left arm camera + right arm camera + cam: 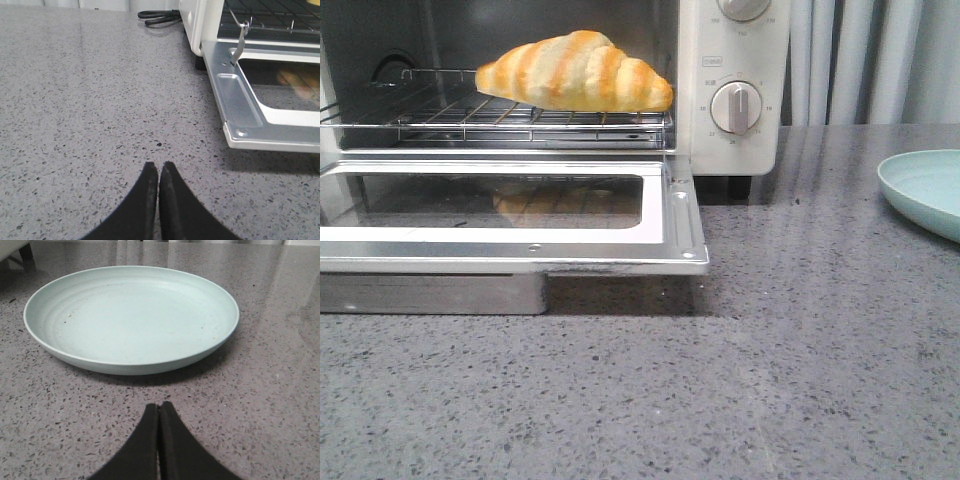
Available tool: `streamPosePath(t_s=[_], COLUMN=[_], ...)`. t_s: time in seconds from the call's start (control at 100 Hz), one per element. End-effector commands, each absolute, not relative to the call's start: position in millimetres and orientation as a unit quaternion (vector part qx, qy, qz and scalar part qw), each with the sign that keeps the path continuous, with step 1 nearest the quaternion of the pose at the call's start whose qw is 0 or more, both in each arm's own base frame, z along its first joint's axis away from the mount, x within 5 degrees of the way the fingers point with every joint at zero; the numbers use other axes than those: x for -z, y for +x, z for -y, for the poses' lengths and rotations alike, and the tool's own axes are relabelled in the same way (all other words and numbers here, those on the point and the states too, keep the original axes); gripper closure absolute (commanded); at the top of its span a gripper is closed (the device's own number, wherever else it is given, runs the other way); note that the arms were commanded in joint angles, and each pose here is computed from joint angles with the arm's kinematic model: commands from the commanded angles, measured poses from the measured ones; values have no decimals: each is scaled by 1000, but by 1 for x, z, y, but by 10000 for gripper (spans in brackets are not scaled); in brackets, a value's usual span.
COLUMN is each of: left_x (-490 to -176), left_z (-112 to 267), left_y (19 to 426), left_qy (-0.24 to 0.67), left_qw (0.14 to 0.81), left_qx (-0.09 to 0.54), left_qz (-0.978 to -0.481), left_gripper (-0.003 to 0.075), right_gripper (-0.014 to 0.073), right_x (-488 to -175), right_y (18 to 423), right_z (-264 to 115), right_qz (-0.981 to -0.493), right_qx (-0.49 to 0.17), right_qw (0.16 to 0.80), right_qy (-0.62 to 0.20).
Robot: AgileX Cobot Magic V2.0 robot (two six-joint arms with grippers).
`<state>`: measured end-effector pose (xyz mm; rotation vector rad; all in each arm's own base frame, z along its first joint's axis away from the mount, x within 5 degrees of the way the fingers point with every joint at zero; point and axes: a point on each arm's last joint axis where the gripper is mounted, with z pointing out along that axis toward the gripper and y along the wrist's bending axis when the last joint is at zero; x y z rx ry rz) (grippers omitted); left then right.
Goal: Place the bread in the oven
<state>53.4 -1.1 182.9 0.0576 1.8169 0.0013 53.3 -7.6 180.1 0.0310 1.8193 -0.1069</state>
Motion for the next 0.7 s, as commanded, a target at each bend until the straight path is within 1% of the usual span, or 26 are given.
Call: streamPosePath(t_s=[0.0,0.69], left_x=[-181,-181], left_z=[1,1], left_y=[53,53], left_qy=[25,25], left_qw=[636,638], left_qx=[-4,-4], left_qz=[-771,-769], left_gripper=[741,741], right_gripper=[669,669], right_x=[-180,-180], right_y=[53,53], right_z=[8,8], right_qz=[-777,-777], right_qx=[55,55], right_qw=[627,627], right_qy=[6,6])
